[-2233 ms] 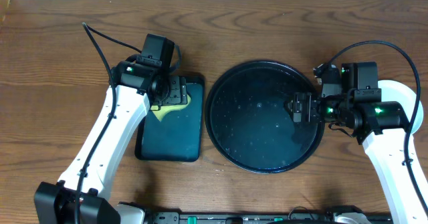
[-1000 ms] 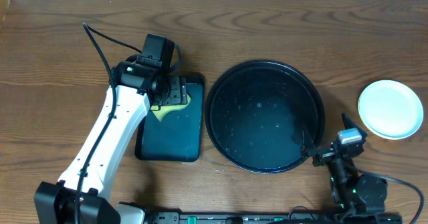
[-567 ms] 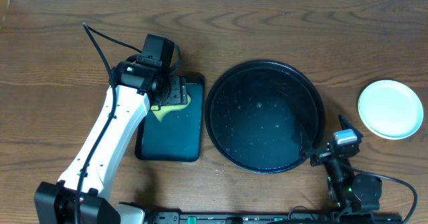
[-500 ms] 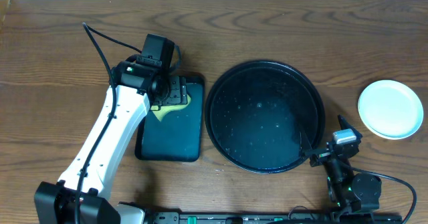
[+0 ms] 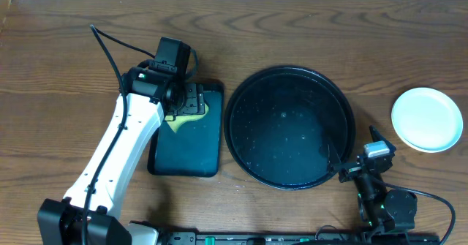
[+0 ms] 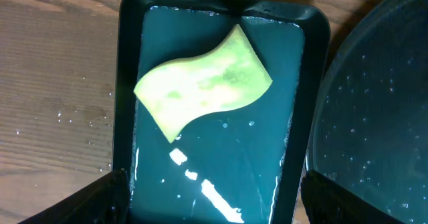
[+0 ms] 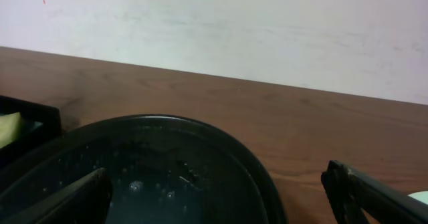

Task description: Clean dirty plates on tray and stack at the side

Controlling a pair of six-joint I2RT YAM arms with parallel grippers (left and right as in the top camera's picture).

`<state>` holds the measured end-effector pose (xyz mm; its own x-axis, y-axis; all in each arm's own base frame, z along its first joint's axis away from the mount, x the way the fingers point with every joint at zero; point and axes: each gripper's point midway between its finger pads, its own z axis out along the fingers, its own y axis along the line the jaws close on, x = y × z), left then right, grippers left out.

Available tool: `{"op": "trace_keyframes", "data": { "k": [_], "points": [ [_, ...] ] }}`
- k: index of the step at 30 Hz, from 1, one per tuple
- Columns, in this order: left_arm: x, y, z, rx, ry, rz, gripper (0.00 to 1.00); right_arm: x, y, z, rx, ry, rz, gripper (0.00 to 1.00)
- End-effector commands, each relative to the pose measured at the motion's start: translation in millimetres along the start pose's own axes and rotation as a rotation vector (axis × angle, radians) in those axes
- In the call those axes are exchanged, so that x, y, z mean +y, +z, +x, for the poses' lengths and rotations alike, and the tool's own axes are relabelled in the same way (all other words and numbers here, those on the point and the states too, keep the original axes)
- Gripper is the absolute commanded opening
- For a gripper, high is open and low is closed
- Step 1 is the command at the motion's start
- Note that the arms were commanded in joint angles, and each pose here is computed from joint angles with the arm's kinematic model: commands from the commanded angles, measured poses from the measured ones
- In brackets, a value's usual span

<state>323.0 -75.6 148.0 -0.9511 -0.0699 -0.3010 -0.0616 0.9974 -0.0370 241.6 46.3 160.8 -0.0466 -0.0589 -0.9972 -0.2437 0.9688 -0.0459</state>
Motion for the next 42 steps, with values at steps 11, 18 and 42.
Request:
{"op": "trace_keyframes", "data": {
  "k": [11, 18, 42],
  "points": [
    [32, -88, 4, -0.567, -0.046, 0.040, 0.83, -3, 0, 1, 0.003, -0.011, 0.015, 0.99],
    [66, -110, 23, -0.914, -0.168, 0.118, 0.83, -3, 0, 1, 0.003, -0.011, 0.015, 0.99],
    [92, -53, 58, -1.273, -0.247, 0.148, 0.83, -3, 0, 1, 0.003, -0.011, 0.015, 0.99]
  ]
}}
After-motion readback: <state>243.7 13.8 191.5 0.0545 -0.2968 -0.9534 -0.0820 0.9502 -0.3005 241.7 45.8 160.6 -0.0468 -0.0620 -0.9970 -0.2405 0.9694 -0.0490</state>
